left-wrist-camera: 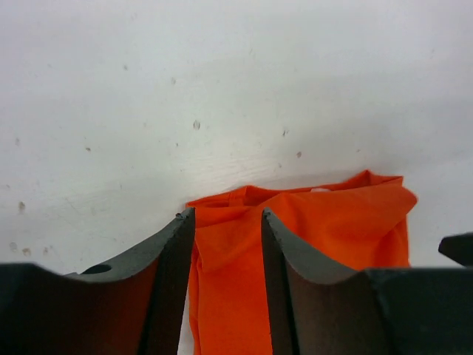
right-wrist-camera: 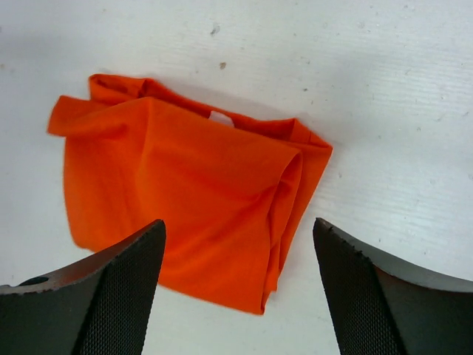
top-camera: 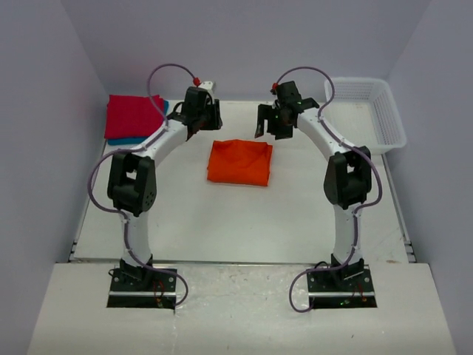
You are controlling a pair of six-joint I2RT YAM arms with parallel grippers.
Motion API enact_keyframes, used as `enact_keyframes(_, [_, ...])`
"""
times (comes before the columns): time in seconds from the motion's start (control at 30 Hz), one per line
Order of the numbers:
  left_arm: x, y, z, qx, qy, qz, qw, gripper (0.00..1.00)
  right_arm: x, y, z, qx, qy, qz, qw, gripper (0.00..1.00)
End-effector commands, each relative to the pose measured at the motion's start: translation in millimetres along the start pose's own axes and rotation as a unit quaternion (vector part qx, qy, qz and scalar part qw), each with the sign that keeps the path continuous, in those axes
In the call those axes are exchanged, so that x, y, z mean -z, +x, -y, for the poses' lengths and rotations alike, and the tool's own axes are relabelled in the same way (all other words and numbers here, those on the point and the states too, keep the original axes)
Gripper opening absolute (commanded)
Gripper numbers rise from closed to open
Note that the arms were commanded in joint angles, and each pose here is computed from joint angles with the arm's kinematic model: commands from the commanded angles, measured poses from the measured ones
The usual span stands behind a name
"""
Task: Fold and stack the t-shirts
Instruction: Fold the long partially folded tshirt into a neat square, then smooth out wrinkles on the folded tshirt
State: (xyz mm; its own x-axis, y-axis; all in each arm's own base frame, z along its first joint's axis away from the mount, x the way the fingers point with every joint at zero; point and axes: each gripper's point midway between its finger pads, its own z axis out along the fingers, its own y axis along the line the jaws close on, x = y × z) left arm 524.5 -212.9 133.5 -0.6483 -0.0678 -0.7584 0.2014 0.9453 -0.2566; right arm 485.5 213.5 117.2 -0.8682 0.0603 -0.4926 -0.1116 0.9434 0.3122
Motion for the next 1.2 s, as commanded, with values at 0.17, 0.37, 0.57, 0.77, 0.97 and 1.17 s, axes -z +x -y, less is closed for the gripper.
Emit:
enact_keyframes(0.17, [69,-43,27,-0.016,0.046,0.070,0.996,0.42,64,18,-35,0.026,-0.062,0.023,0.997,0.20])
enact_keyframes(0.37, [39,13,42,0.009,0.091,-0.002,0.996,0.00,38,43,-45,0.008,-0.112,-0.035,0.993,0.00])
enact_keyframes(0.57, [14,38,45,0.017,0.105,-0.029,0.994,0.00,3,62,-40,-0.007,-0.100,-0.079,0.992,0.00])
enact_keyframes(0.77, [-18,53,32,0.009,0.075,-0.052,0.996,0.00,-15,86,-35,-0.021,-0.078,-0.112,0.990,0.00])
enact_keyframes(0.97, [-47,51,21,0.001,0.054,-0.062,0.997,0.00,-20,116,-27,-0.036,-0.043,-0.145,0.988,0.00])
enact_keyframes(1.17, [-76,34,11,-0.001,0.052,-0.057,0.997,0.00,-14,134,-16,-0.052,-0.017,-0.158,0.986,0.00])
